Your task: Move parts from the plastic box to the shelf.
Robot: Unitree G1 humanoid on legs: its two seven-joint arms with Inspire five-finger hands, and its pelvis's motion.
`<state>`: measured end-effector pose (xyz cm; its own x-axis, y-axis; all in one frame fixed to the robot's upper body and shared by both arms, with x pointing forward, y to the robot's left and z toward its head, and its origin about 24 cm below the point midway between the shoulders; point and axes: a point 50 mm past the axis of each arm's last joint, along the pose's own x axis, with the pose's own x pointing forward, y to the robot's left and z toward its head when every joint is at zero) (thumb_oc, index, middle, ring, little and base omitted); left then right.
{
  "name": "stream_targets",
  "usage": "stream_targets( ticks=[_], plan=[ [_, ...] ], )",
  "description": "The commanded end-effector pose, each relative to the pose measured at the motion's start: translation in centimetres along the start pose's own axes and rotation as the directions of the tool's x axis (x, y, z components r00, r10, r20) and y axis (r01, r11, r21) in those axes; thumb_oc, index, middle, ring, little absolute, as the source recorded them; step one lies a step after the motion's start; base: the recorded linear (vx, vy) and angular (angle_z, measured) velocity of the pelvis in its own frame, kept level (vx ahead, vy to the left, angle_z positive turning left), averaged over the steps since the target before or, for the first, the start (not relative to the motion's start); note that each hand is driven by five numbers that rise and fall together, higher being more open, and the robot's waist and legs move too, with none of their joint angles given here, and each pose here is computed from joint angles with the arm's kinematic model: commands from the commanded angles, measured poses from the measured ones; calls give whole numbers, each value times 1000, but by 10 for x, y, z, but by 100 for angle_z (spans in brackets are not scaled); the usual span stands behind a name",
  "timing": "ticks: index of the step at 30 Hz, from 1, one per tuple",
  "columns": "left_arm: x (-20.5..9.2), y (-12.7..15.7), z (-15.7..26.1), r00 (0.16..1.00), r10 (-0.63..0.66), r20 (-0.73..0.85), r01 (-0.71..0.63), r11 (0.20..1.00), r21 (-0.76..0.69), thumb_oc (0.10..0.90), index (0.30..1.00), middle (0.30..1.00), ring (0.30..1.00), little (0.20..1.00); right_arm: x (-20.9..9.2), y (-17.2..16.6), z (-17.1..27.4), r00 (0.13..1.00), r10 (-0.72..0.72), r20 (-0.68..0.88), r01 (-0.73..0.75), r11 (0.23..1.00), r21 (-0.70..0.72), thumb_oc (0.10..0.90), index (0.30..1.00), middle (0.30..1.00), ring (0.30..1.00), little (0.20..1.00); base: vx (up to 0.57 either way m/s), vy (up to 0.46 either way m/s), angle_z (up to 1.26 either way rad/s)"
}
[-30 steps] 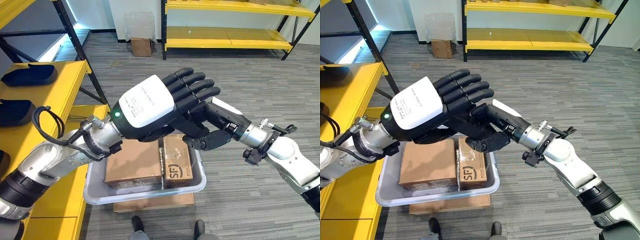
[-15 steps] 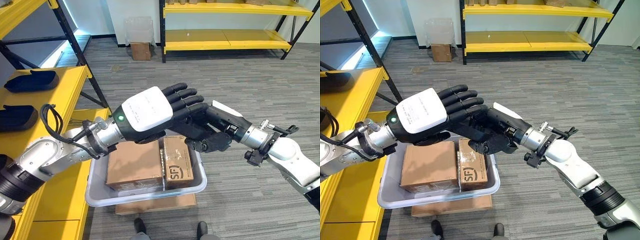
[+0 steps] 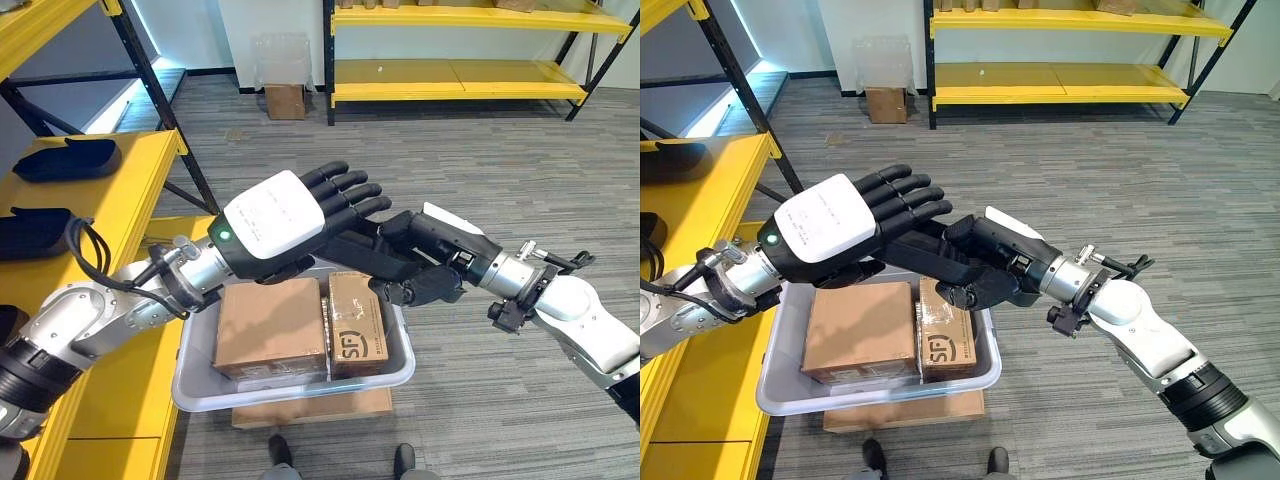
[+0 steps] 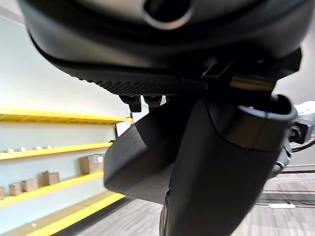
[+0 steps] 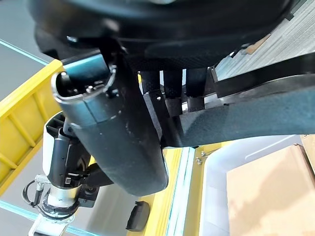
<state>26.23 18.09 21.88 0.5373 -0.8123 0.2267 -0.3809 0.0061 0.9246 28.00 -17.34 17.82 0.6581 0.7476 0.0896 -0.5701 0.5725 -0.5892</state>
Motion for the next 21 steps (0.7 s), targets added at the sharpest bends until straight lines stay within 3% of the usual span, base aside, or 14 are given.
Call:
stream_targets(
  ticks=[1, 21],
  plan=[
    [-7, 24, -23, 985, 133, -110, -124, 989, 83, 900, 1000, 1000, 1000, 1000, 10, -24, 71, 915, -84, 395, 129, 988, -88, 400, 300, 300, 300, 300, 0, 0, 0],
    [-2, 22, -21, 977, 171, -129, -170, 985, 19, 900, 1000, 1000, 1000, 1000, 12, -22, 68, 916, -92, 390, 127, 990, -65, 400, 300, 300, 300, 300, 0, 0, 0]
  ],
)
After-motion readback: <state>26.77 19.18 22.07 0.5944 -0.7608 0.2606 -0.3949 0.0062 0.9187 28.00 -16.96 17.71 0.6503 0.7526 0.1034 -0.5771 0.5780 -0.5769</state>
